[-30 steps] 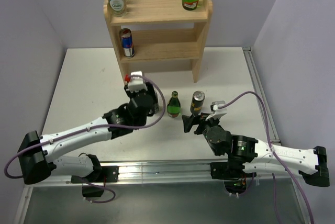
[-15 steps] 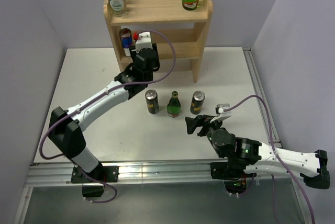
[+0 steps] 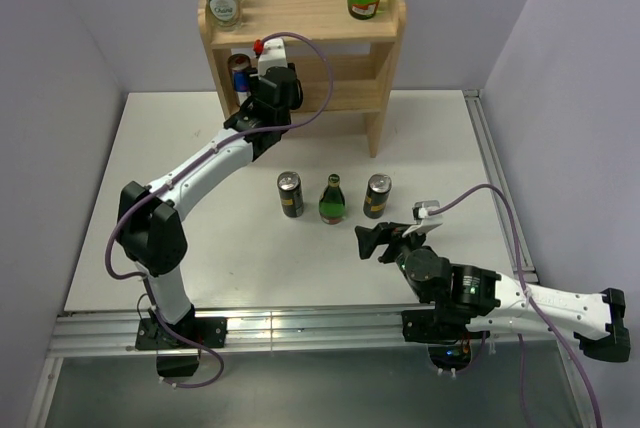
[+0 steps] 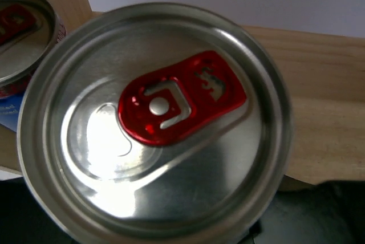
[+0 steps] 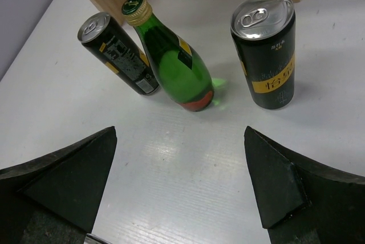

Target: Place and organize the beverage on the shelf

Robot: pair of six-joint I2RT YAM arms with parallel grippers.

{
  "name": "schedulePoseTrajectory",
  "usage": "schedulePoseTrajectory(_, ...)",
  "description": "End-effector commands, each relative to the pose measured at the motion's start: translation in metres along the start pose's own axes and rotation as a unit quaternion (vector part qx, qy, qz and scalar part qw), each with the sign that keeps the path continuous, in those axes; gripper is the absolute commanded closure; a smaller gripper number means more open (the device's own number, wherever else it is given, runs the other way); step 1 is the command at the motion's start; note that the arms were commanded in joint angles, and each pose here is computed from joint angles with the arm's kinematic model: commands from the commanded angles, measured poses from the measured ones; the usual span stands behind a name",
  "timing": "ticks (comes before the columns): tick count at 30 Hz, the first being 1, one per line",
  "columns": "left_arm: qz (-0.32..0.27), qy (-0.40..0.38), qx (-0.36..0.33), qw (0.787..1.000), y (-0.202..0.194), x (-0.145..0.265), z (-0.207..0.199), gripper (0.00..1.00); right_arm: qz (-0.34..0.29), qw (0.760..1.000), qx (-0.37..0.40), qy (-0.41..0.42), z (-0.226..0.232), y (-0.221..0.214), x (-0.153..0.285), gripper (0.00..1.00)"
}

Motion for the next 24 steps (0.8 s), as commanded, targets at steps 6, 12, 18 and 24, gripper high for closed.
schedulePoseTrajectory(6, -0.028, -0.001, 0.033, 0.999, 0.014, -0.012, 0.001, 1.0, 0.0, 1.0, -0.008, -0.003, -0.002, -0.005, 0.0, 0.0)
schedulePoseTrajectory(12, -0.029, 0.02, 0.037, 0.999, 0.003, -0.022, 0.014, 1.0, 0.001, 1.0, -0.012, -0.005, -0.003, -0.007, 0.0, 0.0)
schedulePoseTrajectory(18, -0.017, 0.025, 0.032, 0.999, -0.014, -0.032, 0.016, 1.0, 0.002, 1.0, -0.013, -0.005, -0.003, -0.007, 0.001, 0.0)
schedulePoseTrajectory(24, -0.009, 0.038, 0.008, 0.999, -0.026, -0.041, 0.018, 1.0, 0.001, 1.0, -0.014, -0.005, -0.004, -0.007, 0.001, 0.0)
Point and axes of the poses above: each gripper's point midway between its finger pads, its own x axis back along the fingers, its own z axis along the line the jaws close on, y = z × x, the point moved 3 cm from there along x, back along the fingers, and after that the axes turned 15 degrees about x, right-handed, at the moved point
